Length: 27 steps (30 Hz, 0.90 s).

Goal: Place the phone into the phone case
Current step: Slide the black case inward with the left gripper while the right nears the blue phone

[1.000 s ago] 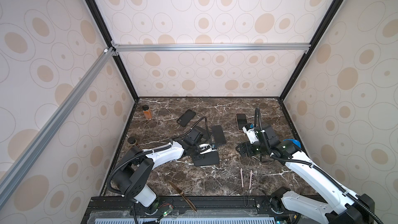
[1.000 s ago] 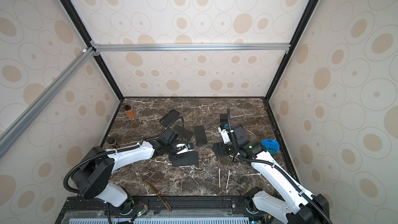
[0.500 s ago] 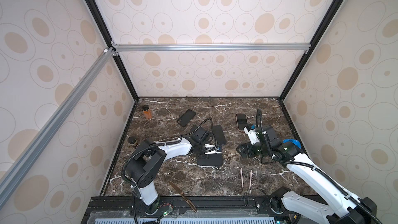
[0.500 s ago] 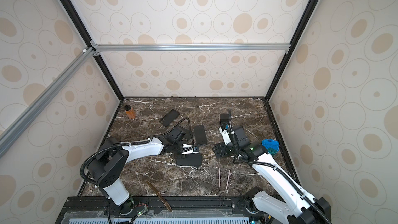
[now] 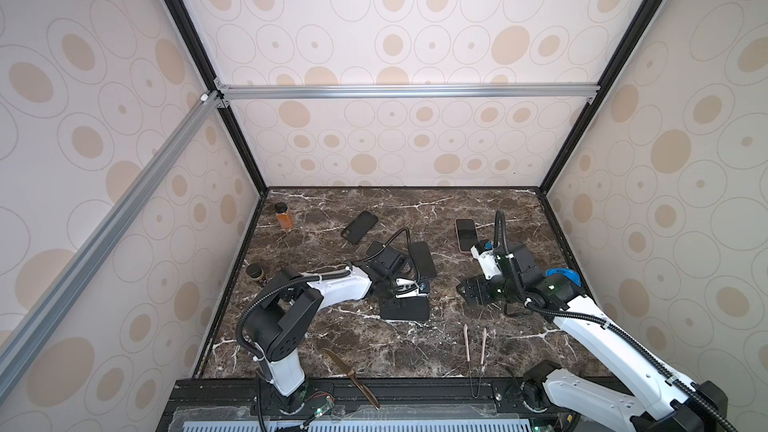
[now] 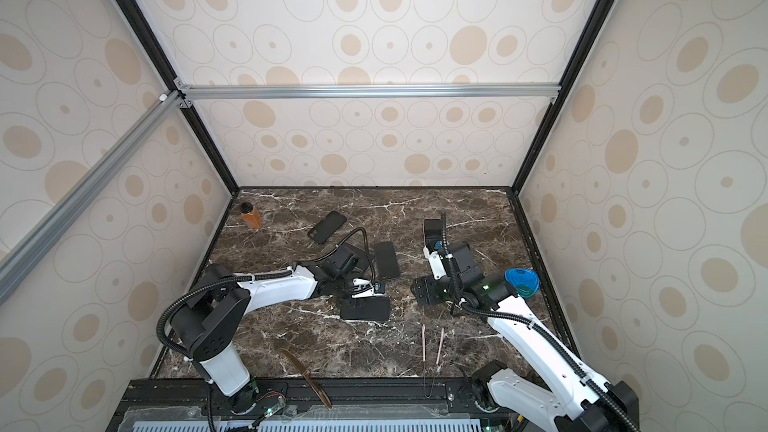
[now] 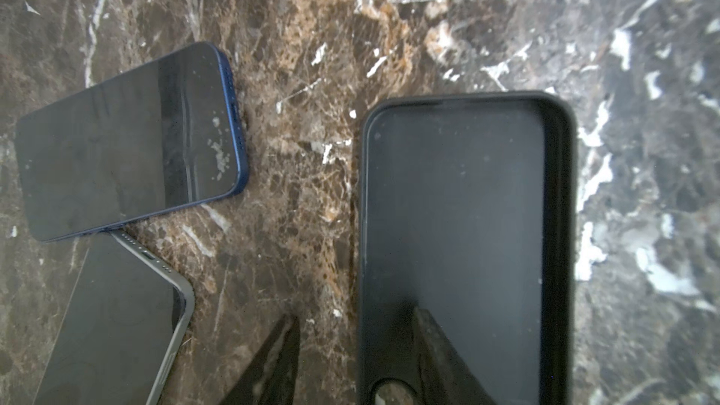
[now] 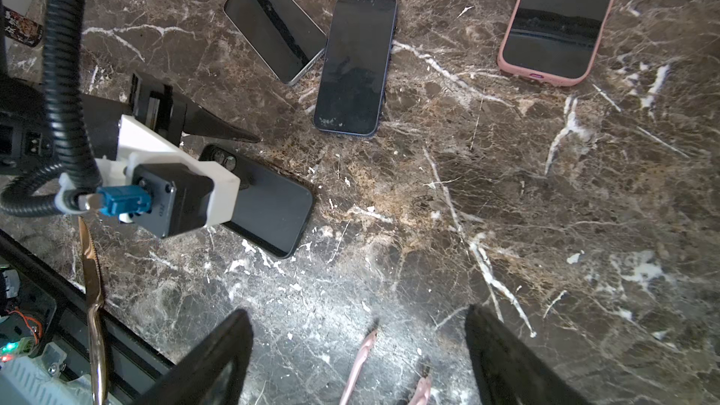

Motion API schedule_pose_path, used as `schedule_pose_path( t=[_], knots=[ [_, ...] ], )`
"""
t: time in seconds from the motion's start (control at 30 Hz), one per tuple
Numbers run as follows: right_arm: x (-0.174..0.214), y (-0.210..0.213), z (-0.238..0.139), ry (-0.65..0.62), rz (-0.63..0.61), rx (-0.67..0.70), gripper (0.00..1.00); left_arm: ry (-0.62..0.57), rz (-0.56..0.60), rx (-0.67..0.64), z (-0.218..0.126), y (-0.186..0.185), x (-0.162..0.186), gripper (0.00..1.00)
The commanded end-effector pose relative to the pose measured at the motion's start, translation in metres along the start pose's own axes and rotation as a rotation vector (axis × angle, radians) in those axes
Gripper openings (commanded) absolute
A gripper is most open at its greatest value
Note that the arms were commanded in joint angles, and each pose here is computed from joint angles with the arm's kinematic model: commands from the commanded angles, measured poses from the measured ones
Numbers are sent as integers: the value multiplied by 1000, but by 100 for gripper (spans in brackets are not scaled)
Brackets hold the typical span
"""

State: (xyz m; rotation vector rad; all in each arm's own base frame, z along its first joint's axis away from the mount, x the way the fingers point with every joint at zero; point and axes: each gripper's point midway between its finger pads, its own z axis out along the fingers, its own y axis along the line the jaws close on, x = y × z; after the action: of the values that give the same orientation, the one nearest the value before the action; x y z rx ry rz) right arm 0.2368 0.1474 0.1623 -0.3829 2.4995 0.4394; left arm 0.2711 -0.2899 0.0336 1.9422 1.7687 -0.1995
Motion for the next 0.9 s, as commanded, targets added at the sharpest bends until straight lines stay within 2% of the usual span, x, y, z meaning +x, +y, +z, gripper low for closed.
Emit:
schedule_pose_path(
  t=[0.0,0.13,0.3,0.4,0.47,0.63,0.73,0.87],
  knots=[
    [8,0,6,34,1,-1,89,-62,-6,-41,-16,12,-22,52],
    [8,0,10,49,3,1,90,-113,-52,-94,-29,22,-32,54],
    [6,-12,12,66,-7,73,91,-239,-163,-224,-55,44,-50,77],
    [1,-14,13,63,-15,89,92,-319,-270,-327,-76,60,-55,92],
    [-3,-13,13,57,-18,91,95,-365,-353,-378,-88,67,-54,97],
    [-13,-14,13,47,-37,106,99,-414,-550,-491,-113,80,-41,100],
    [-17,-15,16,67,-59,117,100,-390,-680,-595,-129,91,-23,100],
    [-24,-13,24,93,-76,115,100,-352,-799,-671,-144,96,-6,100]
  ],
)
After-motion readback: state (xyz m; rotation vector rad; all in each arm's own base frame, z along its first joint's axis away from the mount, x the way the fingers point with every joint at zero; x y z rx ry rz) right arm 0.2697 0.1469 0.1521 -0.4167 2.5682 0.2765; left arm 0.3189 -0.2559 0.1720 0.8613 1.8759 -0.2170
